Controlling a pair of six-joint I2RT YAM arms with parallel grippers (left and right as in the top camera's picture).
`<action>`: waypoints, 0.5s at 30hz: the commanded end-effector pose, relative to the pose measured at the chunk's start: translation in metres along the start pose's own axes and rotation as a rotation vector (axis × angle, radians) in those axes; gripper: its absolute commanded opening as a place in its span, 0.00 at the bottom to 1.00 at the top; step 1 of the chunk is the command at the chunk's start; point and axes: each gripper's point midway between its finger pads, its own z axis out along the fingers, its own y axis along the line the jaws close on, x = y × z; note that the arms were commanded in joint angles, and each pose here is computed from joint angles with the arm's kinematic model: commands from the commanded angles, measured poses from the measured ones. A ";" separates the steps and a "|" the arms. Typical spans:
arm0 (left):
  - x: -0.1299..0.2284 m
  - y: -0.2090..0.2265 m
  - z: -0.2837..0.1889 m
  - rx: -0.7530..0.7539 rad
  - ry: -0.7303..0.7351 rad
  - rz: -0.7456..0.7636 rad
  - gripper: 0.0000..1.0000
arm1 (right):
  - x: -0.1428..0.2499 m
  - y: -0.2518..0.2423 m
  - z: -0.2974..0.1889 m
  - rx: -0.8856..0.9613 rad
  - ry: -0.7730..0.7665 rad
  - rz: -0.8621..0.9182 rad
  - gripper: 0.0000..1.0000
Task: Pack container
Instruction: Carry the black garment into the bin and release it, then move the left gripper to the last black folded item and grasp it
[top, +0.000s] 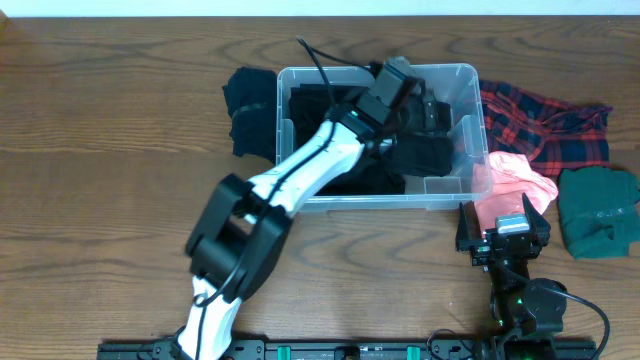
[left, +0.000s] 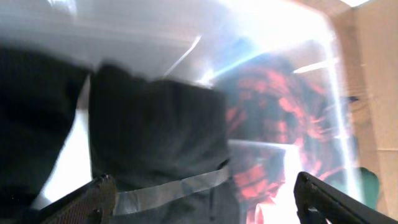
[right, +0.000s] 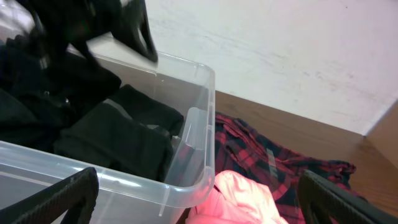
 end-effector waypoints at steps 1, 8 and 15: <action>-0.042 -0.011 -0.048 0.019 -0.096 0.120 0.92 | 0.002 -0.001 0.000 0.005 0.006 -0.009 0.99; -0.083 0.064 -0.101 -0.223 -0.155 0.094 0.96 | 0.002 -0.001 0.000 0.005 0.006 -0.009 0.99; -0.115 0.154 -0.148 -0.392 -0.167 -0.048 0.98 | 0.002 -0.001 0.000 0.005 0.006 -0.009 0.99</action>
